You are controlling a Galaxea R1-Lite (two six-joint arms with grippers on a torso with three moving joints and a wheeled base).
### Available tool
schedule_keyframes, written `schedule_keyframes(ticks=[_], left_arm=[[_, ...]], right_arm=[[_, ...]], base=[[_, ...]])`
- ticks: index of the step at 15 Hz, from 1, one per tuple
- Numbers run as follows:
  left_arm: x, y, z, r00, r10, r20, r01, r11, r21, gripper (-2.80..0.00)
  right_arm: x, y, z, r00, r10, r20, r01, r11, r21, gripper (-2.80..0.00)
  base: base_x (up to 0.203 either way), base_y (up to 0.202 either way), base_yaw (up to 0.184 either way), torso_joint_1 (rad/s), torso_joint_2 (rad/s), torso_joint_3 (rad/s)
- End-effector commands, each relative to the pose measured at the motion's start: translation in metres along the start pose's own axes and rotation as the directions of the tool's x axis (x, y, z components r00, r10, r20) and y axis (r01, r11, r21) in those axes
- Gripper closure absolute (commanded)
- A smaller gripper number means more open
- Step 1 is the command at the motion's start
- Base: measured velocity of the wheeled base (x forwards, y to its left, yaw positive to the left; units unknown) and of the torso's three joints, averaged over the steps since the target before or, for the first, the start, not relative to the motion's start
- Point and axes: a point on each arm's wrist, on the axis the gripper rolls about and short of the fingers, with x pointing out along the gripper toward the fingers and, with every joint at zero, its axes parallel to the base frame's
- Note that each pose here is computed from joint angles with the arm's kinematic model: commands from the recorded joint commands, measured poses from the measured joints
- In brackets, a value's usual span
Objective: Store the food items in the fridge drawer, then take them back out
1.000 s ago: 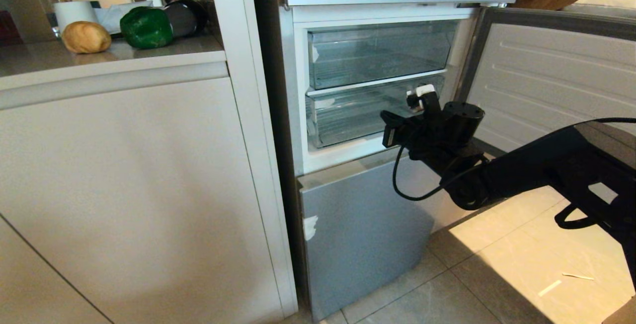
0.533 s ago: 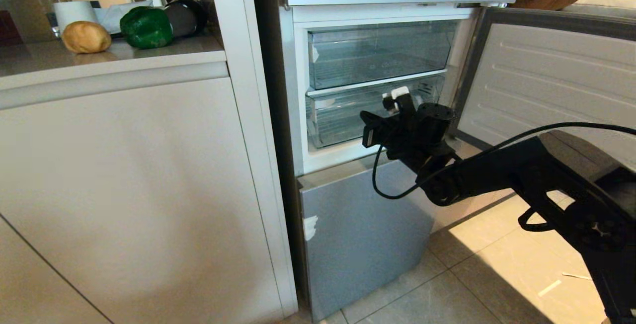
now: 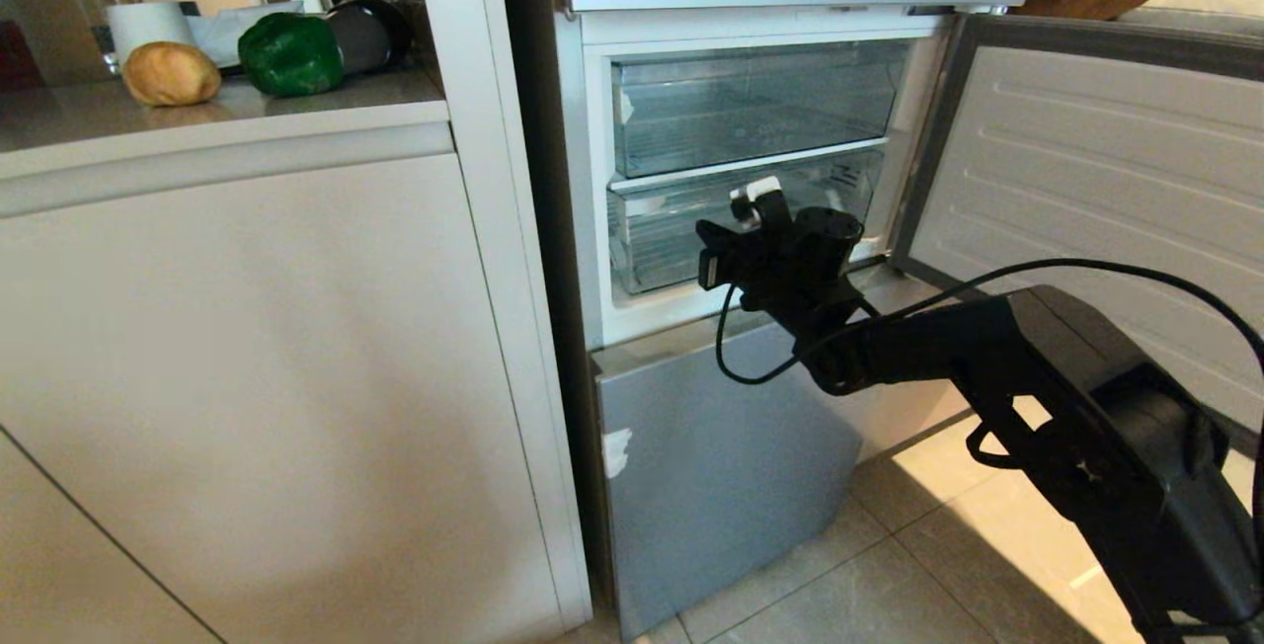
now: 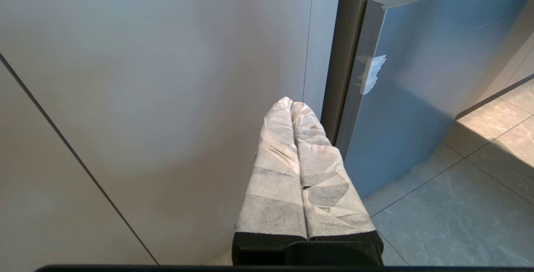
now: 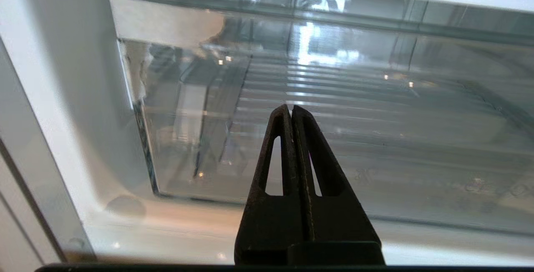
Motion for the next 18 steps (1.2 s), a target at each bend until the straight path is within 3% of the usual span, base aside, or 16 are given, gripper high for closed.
schedule_keyframes(ticks=[1, 5, 8, 10, 14, 18], left_arm=[[0.001, 0.0, -0.003, 1.0, 0.0, -0.009, 0.0, 1.0, 0.0, 0.0], [0.001, 0.0, -0.003, 1.0, 0.0, -0.01, 0.0, 1.0, 0.0, 0.0], [0.001, 0.0, -0.003, 1.0, 0.0, -0.009, 0.0, 1.0, 0.0, 0.0], [0.001, 0.0, -0.003, 1.0, 0.0, -0.009, 0.0, 1.0, 0.0, 0.0], [0.001, 0.0, -0.003, 1.0, 0.0, -0.009, 0.0, 1.0, 0.0, 0.0], [0.001, 0.0, -0.003, 1.0, 0.0, -0.009, 0.0, 1.0, 0.0, 0.0]], right_arm=[[0.005, 0.001, -0.013, 1.0, 0.003, -0.016, -0.003, 1.0, 0.0, 0.0], [0.005, 0.001, -0.01, 1.0, -0.001, -0.005, 0.001, 1.0, -0.006, 0.0], [0.002, 0.001, 0.006, 1.0, -0.024, 0.011, 0.024, 1.0, -0.012, 0.0], [-0.01, 0.005, 0.019, 0.998, -0.056, -0.034, 0.056, 0.998, -0.016, 0.0], [-0.08, 0.021, 0.07, 0.986, -0.046, -0.158, 0.046, 0.999, -0.006, 0.0], [-0.183, 0.031, 0.142, 0.988, -0.037, -0.152, 0.044, 0.998, 0.047, 0.0]], base=[[0.0, 0.0, 0.0, 0.0, 0.0, 0.0], [0.0, 0.0, 0.0, 0.0, 0.0, 0.0], [0.0, 0.0, 0.0, 0.0, 0.0, 0.0], [0.0, 0.0, 0.0, 0.0, 0.0, 0.0], [0.0, 0.0, 0.0, 0.0, 0.0, 0.0], [0.0, 0.0, 0.0, 0.0, 0.0, 0.0]])
